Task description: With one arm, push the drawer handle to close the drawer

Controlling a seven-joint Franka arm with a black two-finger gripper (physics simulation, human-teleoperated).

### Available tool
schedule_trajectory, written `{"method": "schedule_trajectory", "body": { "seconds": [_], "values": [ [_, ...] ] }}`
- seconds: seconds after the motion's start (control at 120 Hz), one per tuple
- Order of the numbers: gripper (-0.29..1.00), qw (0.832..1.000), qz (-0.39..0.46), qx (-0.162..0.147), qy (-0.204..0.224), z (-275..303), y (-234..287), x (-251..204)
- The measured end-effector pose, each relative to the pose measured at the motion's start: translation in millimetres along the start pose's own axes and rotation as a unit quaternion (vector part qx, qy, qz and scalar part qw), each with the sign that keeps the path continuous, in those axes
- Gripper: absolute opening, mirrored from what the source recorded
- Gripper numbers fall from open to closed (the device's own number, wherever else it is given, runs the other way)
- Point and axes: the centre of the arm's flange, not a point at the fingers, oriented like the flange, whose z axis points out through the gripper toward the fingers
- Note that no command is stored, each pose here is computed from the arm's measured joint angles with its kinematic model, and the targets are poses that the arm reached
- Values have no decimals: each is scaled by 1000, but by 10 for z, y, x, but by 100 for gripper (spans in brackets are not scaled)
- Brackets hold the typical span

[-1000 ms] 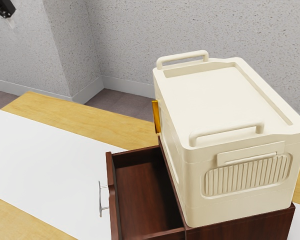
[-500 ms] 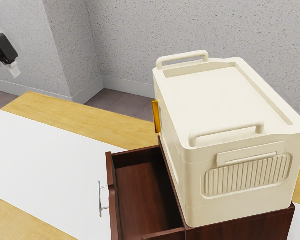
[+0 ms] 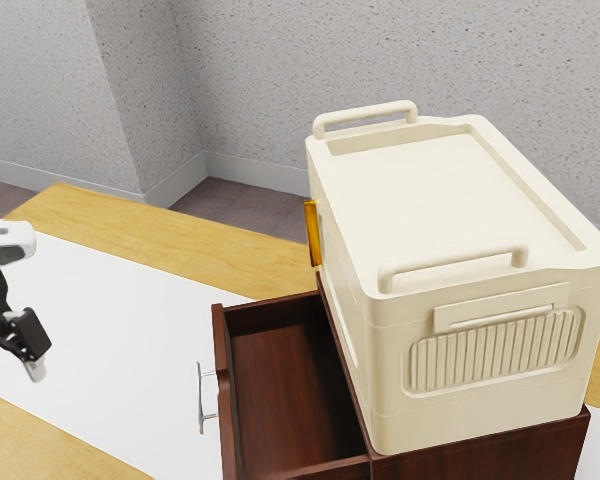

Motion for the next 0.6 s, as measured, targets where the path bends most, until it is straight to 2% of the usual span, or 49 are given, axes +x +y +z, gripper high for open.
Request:
{"method": "schedule_trajectory", "body": {
  "seconds": [0.108, 0.317, 0.6],
  "values": [
    [68, 1000, -26, 12, -8, 243, -60, 165],
    [68, 995, -98, -8, -6, 354, -84, 415],
    [68, 987, -160, -29, -8, 603, 237, 242]
  ]
}}
